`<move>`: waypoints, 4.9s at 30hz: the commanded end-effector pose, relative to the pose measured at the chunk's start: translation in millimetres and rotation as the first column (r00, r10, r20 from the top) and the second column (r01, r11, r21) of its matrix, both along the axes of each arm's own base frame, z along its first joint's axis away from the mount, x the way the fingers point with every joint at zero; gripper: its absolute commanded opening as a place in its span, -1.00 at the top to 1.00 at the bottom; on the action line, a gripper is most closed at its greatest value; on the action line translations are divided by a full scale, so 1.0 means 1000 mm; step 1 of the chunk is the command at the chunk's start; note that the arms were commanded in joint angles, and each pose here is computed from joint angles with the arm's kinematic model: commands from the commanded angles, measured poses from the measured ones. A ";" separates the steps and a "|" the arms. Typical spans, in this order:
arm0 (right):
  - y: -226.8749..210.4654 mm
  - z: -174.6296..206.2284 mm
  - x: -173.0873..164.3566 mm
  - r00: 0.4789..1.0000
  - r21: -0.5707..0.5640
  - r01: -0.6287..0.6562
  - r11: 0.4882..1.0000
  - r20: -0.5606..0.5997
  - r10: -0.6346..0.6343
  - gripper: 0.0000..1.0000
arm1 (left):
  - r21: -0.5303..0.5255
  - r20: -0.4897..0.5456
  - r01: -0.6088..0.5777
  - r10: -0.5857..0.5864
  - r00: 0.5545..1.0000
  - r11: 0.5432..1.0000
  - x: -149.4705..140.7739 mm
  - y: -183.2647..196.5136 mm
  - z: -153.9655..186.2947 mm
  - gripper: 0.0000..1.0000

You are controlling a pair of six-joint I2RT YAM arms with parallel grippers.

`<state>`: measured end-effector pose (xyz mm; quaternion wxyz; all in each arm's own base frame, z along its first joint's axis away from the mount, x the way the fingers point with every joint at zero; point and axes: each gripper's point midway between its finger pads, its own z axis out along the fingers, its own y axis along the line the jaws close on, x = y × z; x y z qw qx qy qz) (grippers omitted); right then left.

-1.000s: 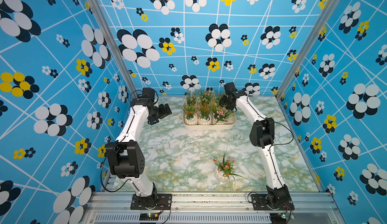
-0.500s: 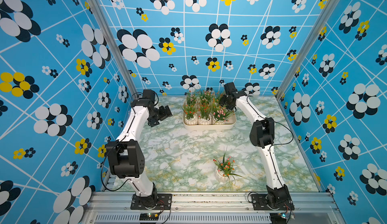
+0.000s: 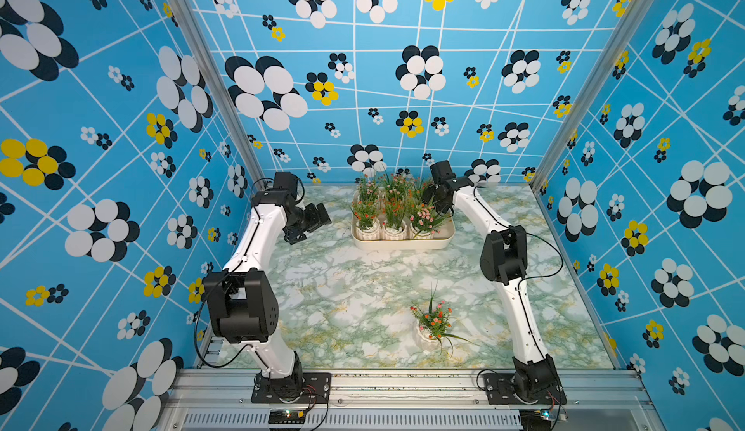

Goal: Put the potted gypsophila into the storage box
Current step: Place the baby's breath potted plant at the storage box, then pick up the baby's breath potted plant from the center of the board.

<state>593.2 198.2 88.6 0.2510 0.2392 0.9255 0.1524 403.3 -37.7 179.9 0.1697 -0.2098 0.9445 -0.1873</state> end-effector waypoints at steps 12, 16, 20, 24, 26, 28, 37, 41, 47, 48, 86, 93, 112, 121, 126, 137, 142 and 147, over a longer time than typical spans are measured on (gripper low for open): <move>0.006 0.045 0.009 0.993 -0.001 -0.023 1.000 0.117 0.023 0.38 | 0.006 0.020 0.010 -0.010 1.000 1.000 -0.005 0.004 0.012 -0.93; -0.003 0.072 0.007 0.987 -0.025 -0.021 0.999 0.157 0.024 0.33 | -0.001 0.039 -0.003 0.003 0.999 1.000 -0.007 0.008 0.021 -0.93; -0.011 0.096 0.002 0.983 -0.048 -0.020 0.999 0.182 0.029 0.26 | -0.012 0.063 -0.008 0.008 0.998 1.000 -0.008 0.009 0.031 -0.93; -0.021 0.114 -0.007 0.982 -0.076 -0.015 0.997 0.188 0.030 0.14 | -0.017 0.079 -0.012 0.013 0.997 1.000 -0.008 0.011 0.039 -0.93; -0.027 0.122 -0.011 0.982 -0.091 -0.013 0.996 0.189 0.030 -0.01 | -0.016 0.084 -0.013 0.014 0.996 1.000 -0.008 0.011 0.041 -0.94; -0.031 0.130 -0.017 0.981 -0.108 -0.019 0.994 0.189 0.039 -0.35 | -0.012 0.088 -0.010 0.011 0.996 1.000 -0.009 0.012 0.043 -0.94; -0.070 0.158 -0.069 0.994 -0.235 -0.022 0.972 0.097 0.046 -0.99 | 0.002 0.120 0.004 -0.004 0.993 1.000 -0.019 0.011 0.058 -0.94; -0.093 0.158 -0.106 0.998 -0.283 -0.039 0.958 0.034 0.051 -0.98 | 0.036 0.089 0.088 -0.091 0.992 0.995 -0.035 -0.001 0.055 -0.95; -0.126 0.140 -0.171 1.000 -0.254 0.002 0.967 0.027 0.005 -0.98 | 0.058 -0.005 0.285 -0.285 0.959 0.957 -0.089 -0.055 0.031 -0.96; -0.130 0.138 -0.182 1.000 -0.252 0.007 0.968 0.026 -0.001 -0.98 | 0.054 -0.013 0.317 -0.316 0.949 0.947 -0.100 -0.067 0.028 -0.97; -0.119 -0.035 -0.409 0.893 -0.090 -0.245 0.965 -0.409 0.188 -0.90 | 0.046 -0.148 0.571 -0.560 0.815 0.819 -0.273 -0.245 -0.071 -0.92; -0.112 -0.045 -0.410 0.894 -0.046 -0.240 0.970 -0.400 0.202 -0.89 | 0.016 -0.178 0.573 -0.562 0.808 0.819 -0.274 -0.264 -0.068 -0.86; -0.104 -0.051 -0.405 0.887 -0.019 -0.274 0.962 -0.392 0.244 -0.88 | 0.089 -0.233 0.603 -0.572 0.786 0.793 -0.269 -0.282 -0.081 -0.50; -0.103 -0.057 -0.404 0.881 -0.018 -0.280 0.960 -0.402 0.250 -0.87 | 0.123 -0.247 0.611 -0.572 0.782 0.782 -0.266 -0.286 -0.084 -0.07; -0.102 -0.060 -0.403 0.880 -0.018 -0.286 0.958 -0.401 0.255 -0.87 | 0.134 -0.263 0.620 -0.575 0.775 0.773 -0.267 -0.289 -0.087 0.07; -0.103 -0.064 -0.404 0.875 -0.022 -0.307 0.951 -0.400 0.273 -0.87 | 0.156 -0.298 0.625 -0.567 0.768 0.765 -0.270 -0.292 -0.095 0.21; -0.103 -0.064 -0.404 0.876 -0.021 -0.310 0.950 -0.396 0.277 -0.87 | 0.165 -0.307 0.626 -0.563 0.767 0.762 -0.268 -0.295 -0.097 0.38; -0.104 -0.062 -0.403 0.876 -0.024 -0.314 0.949 -0.393 0.280 -0.87 | 0.176 -0.317 0.631 -0.563 0.763 0.756 -0.266 -0.298 -0.098 0.53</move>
